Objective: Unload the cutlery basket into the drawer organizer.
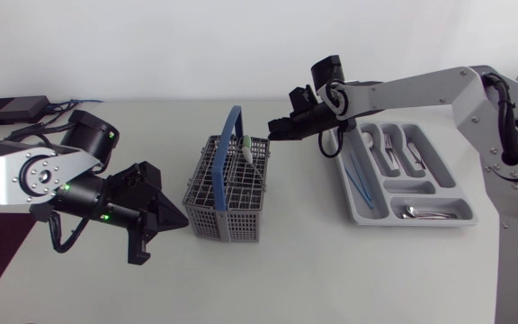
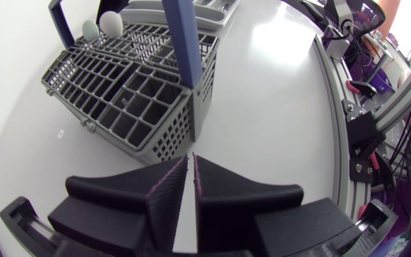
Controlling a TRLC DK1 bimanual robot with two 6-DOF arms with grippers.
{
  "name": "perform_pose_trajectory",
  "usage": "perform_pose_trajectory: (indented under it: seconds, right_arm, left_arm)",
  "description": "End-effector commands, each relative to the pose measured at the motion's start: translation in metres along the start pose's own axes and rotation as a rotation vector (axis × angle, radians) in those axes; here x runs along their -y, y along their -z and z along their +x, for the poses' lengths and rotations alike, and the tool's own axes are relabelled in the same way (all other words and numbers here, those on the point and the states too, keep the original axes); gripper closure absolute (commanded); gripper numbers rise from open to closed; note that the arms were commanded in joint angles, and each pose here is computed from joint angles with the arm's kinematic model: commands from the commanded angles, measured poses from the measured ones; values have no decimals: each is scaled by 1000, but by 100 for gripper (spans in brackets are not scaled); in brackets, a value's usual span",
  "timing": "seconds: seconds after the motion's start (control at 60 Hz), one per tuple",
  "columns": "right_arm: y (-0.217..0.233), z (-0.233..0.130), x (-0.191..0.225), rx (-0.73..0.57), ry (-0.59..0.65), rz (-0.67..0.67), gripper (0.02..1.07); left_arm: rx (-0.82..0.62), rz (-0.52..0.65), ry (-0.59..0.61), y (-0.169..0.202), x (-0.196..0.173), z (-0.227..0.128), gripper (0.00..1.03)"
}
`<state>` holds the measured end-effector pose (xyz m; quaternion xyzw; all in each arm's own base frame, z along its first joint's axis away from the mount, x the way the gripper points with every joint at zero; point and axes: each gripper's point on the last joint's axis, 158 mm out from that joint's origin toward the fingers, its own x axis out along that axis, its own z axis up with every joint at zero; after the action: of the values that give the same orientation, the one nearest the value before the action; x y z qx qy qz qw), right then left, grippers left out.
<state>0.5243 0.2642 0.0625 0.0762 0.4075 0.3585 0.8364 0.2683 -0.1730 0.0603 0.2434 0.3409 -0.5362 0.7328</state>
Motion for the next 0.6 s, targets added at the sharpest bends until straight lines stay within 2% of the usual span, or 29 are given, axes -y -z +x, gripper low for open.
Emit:
perform_pose_trajectory:
  seconds: [0.0, 0.267, 0.583]
  right_arm:
    - [7, 11, -12, -33, -33, 14, 101]
    - [30, 3, -39, -80, -83, 3, 101]
    - [55, -25, -72, -99, -104, -29, 101]
  left_arm:
    - [-13, 0, 34, 9, 2, 10, 77]
    - [-2, -14, -1, 12, -12, 9, 77]
    - [17, -51, -95, 26, -37, -14, 77]
